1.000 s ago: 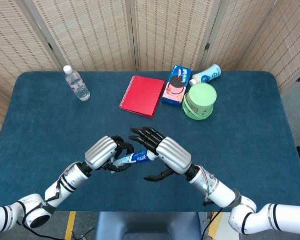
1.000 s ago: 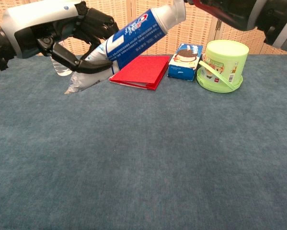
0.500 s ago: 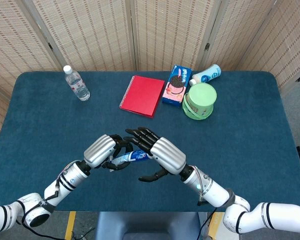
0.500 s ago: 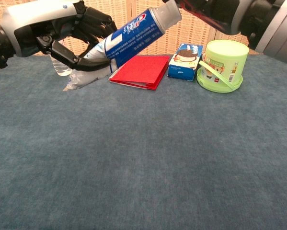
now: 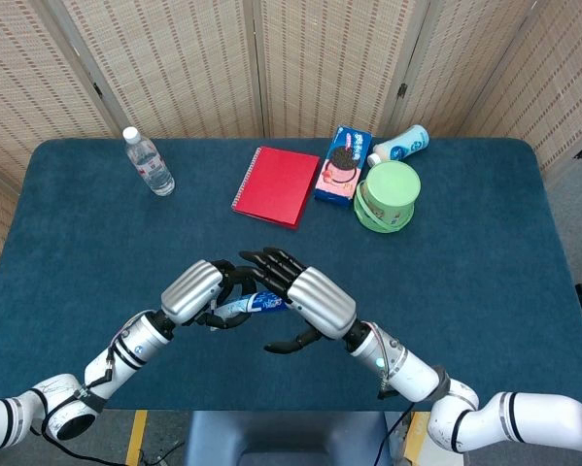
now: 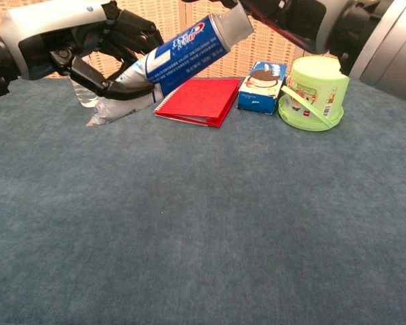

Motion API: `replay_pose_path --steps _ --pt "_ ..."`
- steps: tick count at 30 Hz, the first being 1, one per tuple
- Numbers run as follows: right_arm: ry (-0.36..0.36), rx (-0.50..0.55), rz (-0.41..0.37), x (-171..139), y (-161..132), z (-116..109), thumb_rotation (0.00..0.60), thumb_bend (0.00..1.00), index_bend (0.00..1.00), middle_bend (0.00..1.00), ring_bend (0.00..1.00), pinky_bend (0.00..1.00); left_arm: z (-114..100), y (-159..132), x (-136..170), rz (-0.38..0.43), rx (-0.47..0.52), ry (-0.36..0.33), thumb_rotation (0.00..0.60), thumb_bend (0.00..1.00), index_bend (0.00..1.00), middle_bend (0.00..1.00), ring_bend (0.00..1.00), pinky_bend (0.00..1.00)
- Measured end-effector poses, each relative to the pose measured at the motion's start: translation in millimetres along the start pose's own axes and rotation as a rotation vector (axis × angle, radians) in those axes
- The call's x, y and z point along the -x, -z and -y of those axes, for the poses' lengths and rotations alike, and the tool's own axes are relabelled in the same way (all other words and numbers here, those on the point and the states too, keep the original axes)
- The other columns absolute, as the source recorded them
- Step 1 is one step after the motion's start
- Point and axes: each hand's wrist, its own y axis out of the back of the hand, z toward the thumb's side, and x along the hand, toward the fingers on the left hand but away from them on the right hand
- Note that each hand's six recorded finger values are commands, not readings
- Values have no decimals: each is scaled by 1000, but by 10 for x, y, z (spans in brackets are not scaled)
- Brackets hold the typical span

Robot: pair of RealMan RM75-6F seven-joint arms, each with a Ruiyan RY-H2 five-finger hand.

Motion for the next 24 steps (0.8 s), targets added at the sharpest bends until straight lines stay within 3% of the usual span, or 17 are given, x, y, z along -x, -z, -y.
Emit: replay_pose_path --steps 24 --pt "7 -24 4 -77 4 -30 15 0 0 0 0 0 -12 52 46 -18 -26 7 600 389 729 808 744 455"
